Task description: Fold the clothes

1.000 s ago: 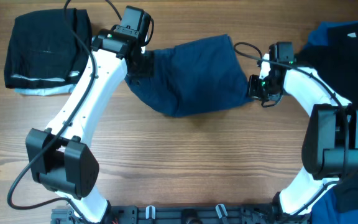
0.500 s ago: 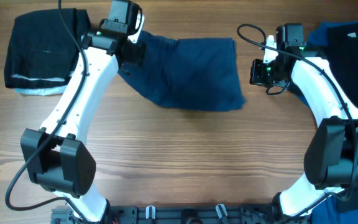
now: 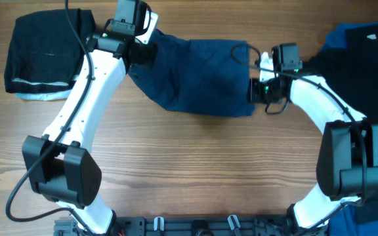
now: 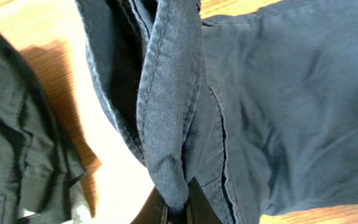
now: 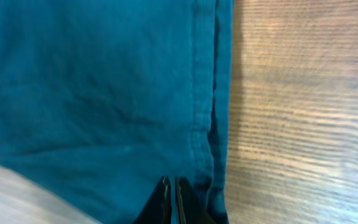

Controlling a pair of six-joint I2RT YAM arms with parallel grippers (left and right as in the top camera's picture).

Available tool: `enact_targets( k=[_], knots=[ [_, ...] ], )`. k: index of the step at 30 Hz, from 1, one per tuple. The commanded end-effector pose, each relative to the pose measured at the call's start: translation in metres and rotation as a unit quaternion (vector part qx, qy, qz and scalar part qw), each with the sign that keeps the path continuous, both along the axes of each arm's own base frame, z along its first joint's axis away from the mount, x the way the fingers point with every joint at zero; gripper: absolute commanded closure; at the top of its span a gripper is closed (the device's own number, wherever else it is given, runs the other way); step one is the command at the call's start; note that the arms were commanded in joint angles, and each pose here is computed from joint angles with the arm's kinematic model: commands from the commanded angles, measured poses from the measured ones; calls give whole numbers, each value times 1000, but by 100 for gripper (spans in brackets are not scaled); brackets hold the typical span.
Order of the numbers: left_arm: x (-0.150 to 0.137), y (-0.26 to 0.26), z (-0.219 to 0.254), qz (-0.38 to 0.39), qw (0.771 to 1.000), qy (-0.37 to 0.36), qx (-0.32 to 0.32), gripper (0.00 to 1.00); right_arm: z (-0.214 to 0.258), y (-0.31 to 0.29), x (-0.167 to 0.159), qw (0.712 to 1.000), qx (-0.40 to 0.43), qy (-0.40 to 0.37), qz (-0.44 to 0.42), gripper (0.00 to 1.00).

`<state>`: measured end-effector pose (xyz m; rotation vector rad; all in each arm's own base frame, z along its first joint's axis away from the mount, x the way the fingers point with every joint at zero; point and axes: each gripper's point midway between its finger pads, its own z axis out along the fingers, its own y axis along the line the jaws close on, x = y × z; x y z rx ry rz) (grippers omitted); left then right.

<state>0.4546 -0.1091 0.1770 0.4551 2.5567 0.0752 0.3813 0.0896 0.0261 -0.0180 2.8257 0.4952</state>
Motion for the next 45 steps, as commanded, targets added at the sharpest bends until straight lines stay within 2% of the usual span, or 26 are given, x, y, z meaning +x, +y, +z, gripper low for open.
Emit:
enact_targets(
  k=[1,9,14,23,36,45],
  knots=[
    [-2,-31,25,-42,998,-26,-37,96,-23,0,-15,1000,7,20,-3,96],
    [-8,-67,29,-66,995,-32,-63,96,-47,-1,-36,999,12,39,-24,96],
    [-14,-96,36,-93,984,-20,-148,96,-51,-1,-43,999,14,46,-23,96],
    [-15,-128,41,-103,968,-7,-227,96,-51,-1,-43,998,18,51,-34,96],
    [-12,-188,-22,-122,964,34,-234,90,-51,0,-43,998,20,53,-34,96],
    [-12,-209,-39,-124,961,40,-244,84,-51,1,-44,998,23,53,-33,96]
  ],
)
